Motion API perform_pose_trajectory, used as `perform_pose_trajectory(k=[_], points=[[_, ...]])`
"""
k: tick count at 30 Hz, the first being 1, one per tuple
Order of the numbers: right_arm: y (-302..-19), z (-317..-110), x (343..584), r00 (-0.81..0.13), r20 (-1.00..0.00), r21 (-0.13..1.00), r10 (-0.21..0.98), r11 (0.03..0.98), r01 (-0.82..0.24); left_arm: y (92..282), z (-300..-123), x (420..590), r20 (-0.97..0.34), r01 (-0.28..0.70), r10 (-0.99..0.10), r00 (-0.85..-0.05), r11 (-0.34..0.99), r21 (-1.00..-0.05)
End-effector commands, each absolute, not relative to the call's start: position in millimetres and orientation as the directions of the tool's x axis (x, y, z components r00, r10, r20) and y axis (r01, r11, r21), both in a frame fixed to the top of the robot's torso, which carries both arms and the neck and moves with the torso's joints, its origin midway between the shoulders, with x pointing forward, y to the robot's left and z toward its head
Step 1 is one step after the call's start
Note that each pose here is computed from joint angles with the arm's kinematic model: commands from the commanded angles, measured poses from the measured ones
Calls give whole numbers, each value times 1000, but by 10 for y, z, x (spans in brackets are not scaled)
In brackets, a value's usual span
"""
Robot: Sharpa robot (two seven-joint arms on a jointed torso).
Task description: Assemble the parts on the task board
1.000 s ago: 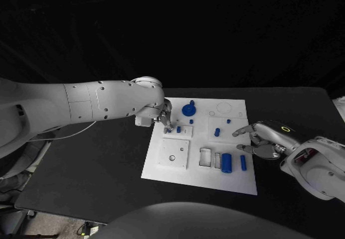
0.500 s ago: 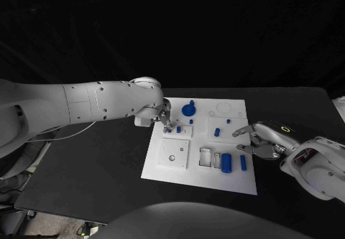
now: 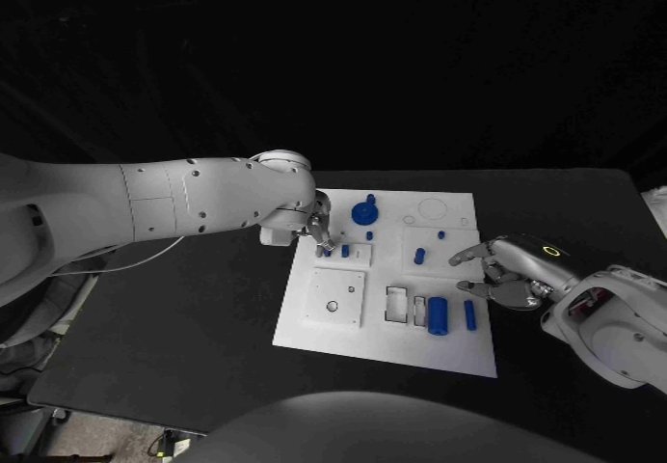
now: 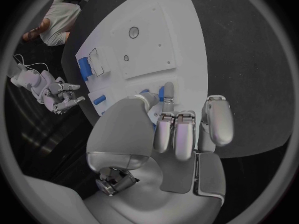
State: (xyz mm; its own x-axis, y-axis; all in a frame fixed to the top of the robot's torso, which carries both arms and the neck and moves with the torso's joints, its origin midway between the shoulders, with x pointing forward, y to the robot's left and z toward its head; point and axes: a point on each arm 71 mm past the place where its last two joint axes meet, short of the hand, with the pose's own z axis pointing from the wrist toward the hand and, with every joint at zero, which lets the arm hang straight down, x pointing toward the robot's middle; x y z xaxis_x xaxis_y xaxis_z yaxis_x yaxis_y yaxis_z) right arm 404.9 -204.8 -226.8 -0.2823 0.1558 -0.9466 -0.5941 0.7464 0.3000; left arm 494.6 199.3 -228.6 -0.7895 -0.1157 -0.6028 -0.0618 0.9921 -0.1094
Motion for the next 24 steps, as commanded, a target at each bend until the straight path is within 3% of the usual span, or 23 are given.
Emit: perform_pose_trajectory(k=[1,24], points=[[-2042,-2281,4042,-286,-948,293,142,745,-600,2084,-2313,4908,-600,-133,-111,-792,991,-6],[-2055,-2293,4056,-284,-948,291,142,749,-596,2145,-2277,4843,-638,-151,-142,-757,988,-41]])
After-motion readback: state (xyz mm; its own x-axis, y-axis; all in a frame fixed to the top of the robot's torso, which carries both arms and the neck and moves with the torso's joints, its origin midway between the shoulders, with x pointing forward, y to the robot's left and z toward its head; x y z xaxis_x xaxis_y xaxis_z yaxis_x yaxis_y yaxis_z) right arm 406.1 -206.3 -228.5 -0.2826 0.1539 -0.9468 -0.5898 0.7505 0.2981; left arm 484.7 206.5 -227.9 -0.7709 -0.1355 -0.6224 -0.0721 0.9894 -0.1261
